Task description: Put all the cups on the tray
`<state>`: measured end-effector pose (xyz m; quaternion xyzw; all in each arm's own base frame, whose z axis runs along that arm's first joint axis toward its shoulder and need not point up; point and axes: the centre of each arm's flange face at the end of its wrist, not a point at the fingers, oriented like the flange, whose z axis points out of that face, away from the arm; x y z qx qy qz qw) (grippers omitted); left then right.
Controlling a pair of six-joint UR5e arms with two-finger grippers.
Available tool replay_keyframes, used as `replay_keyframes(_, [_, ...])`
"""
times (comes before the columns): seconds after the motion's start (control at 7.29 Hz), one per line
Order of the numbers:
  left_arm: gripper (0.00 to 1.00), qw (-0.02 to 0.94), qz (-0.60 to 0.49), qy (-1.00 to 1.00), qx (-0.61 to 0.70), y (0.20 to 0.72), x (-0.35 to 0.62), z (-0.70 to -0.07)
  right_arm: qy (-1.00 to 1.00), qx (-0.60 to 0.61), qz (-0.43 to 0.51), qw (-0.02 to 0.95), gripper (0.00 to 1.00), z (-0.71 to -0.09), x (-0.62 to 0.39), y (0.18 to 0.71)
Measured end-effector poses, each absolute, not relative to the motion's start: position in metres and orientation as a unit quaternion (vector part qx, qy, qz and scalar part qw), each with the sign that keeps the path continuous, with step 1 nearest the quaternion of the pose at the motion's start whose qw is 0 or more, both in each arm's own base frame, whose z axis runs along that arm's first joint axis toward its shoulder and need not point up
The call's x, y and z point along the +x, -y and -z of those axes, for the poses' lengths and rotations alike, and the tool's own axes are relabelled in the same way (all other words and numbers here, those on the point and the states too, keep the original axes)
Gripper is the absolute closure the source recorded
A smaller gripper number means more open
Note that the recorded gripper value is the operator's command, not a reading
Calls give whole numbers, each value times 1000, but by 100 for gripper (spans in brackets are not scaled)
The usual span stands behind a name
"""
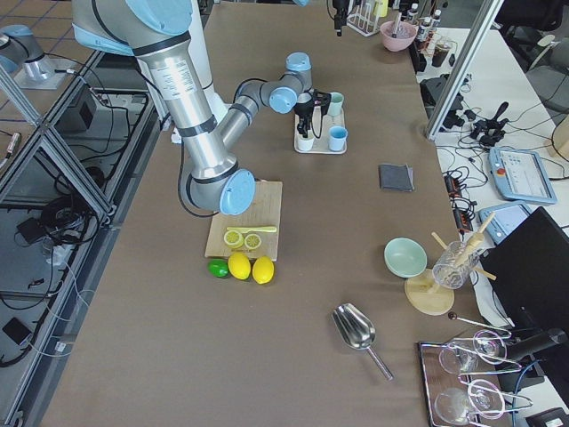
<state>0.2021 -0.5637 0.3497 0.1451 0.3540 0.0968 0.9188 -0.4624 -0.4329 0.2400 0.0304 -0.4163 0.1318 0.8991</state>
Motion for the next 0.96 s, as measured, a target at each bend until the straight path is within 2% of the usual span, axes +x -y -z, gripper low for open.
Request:
replay_keyframes(0.41, [2,923,-120,-341,136,557,86,-437,419,42,-107,901,0,-257,-382,488])
replay_keyframes(0.69, [2,920,-124,-347,135,541,-11,-499,399,60,-58,913,0,-310,-303,523])
replay_keyframes(0.96, [2,917,-125,-358,127,527,-67,-555,382,73,6,921,0,-375,-207,546])
